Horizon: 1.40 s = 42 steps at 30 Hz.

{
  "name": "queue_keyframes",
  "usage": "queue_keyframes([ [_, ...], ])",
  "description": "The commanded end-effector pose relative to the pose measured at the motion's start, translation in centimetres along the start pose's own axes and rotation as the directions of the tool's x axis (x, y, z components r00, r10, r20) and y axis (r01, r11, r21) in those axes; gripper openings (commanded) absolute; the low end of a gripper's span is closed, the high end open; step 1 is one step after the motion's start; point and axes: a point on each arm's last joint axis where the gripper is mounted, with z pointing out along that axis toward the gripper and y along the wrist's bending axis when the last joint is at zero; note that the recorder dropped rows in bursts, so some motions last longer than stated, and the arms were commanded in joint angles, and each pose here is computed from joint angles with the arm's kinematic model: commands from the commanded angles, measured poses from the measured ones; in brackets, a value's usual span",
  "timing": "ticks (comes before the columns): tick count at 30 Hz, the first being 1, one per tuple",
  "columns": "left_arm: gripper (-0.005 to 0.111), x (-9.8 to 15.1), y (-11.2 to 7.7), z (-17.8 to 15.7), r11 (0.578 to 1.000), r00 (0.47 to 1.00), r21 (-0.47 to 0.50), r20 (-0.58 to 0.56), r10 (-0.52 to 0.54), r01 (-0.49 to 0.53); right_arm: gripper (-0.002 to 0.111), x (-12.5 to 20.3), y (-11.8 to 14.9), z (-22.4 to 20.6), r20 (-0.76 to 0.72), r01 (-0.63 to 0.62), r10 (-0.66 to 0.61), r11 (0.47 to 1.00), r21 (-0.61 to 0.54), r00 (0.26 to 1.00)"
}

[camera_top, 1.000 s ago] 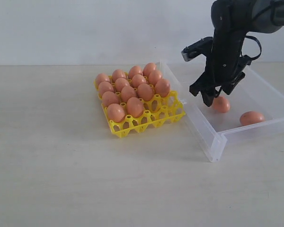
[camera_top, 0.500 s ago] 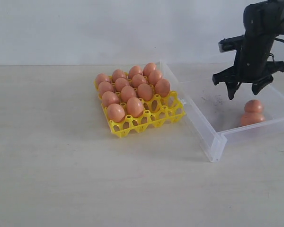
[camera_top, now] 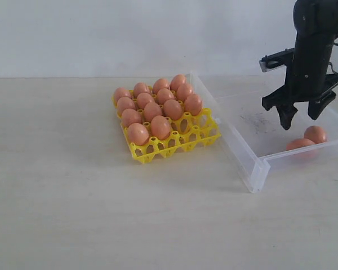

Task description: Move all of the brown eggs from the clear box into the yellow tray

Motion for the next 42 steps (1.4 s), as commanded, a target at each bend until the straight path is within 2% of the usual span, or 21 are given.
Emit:
queue_keyframes([
  [1,0.004,0.1,0.0,0.0,1.0,1.0,0.006,0.0,-0.007,0.007,0.058,0.3,-0.3,-1.9,0.03,-0.063,0.063,0.998,0.007,0.998],
  [7,0.004,0.1,0.0,0.0,1.0,1.0,0.006,0.0,-0.007,0.007,0.058,0.3,-0.3,-1.9,0.031,-0.174,0.173,0.985,0.01,0.984],
  [10,0.004,0.1,0.0,0.0,1.0,1.0,0.006,0.0,-0.007,0.007,0.058,0.3,-0.1,-1.9,0.031,-0.153,0.154,0.988,-0.014,0.988],
  [15,0.004,0.1,0.0,0.0,1.0,1.0,0.006,0.0,-0.007,0.007,0.058,0.1,1.2,-1.9,0.043,-0.069,0.077,0.985,-0.156,0.996],
  [17,0.004,0.1,0.0,0.0,1.0,1.0,0.006,0.0,-0.007,0.007,0.058,0.0,1.4,-2.0,0.047,-0.061,0.071,0.982,-0.18,0.996],
  [19,0.004,0.1,0.0,0.0,1.0,1.0,0.006,0.0,-0.007,0.007,0.058,0.1,1.0,-1.9,0.042,-0.058,0.064,0.989,-0.139,0.997],
  [23,0.004,0.1,0.0,0.0,1.0,1.0,0.006,0.0,-0.007,0.007,0.058,0.3,0.0,-1.8,0.029,-0.133,0.134,0.991,-0.03,0.991],
  [28,0.004,0.1,0.0,0.0,1.0,1.0,0.006,0.0,-0.007,0.007,0.058,0.3,-0.1,-1.8,0.027,-0.14,0.14,0.99,-0.019,0.99],
  [33,0.004,0.1,0.0,0.0,1.0,1.0,0.006,0.0,-0.007,0.007,0.058,1.7,0.2,0.3,-0.061,-0.116,0.117,0.993,0.006,0.991],
  [34,0.004,0.1,0.0,0.0,1.0,1.0,0.006,0.0,-0.007,0.007,0.058,2.0,0.0,0.7,-0.076,-0.098,0.101,0.994,0.041,0.992],
  [37,0.004,0.1,0.0,0.0,1.0,1.0,0.006,0.0,-0.007,0.007,0.058,2.2,-1.0,0.6,-0.068,-0.147,0.16,0.976,0.163,0.985],
  [42,0.004,0.1,0.0,0.0,1.0,1.0,0.006,0.0,-0.007,0.007,0.058,2.3,-0.8,0.1,-0.059,-0.157,0.166,0.979,0.128,0.984],
])
